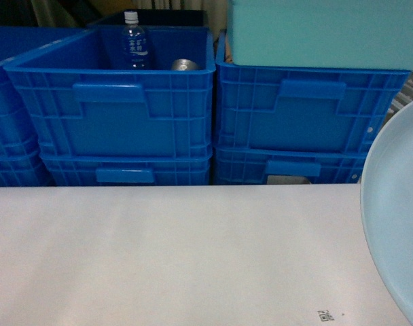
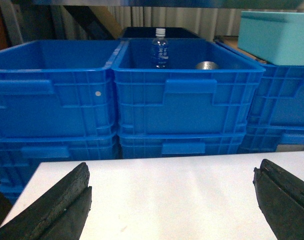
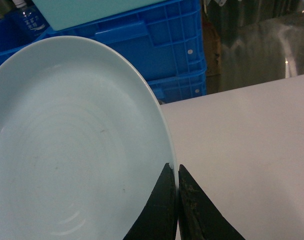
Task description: Place blue tray on left shelf second layer neatly
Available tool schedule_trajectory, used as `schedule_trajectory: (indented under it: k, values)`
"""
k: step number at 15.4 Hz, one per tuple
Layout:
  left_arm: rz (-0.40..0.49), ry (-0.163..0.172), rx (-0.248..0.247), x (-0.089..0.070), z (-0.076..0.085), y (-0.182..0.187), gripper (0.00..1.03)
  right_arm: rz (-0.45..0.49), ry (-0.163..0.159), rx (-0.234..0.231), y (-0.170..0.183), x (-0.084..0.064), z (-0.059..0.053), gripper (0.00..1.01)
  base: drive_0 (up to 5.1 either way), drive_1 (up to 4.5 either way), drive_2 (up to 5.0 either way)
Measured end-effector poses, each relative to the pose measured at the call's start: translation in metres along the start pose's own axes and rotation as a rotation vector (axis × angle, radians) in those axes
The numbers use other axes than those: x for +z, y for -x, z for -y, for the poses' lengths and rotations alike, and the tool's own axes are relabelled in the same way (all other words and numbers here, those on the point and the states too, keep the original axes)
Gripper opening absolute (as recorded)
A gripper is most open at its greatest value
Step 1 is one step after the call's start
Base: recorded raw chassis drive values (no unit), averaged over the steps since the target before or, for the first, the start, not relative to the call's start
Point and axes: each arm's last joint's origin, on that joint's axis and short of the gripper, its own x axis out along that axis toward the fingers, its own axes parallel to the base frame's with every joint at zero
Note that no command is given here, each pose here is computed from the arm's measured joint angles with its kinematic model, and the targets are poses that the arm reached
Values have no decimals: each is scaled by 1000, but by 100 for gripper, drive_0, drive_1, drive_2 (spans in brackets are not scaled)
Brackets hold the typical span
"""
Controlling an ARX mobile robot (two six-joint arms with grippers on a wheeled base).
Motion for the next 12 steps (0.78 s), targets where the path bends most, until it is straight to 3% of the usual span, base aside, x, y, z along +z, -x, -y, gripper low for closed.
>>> schedule_trajectory:
  k: [12]
  values:
    - [-1, 0, -1, 0, 0, 0, 98, 1, 1, 1, 0, 0, 0, 2, 0, 0, 0]
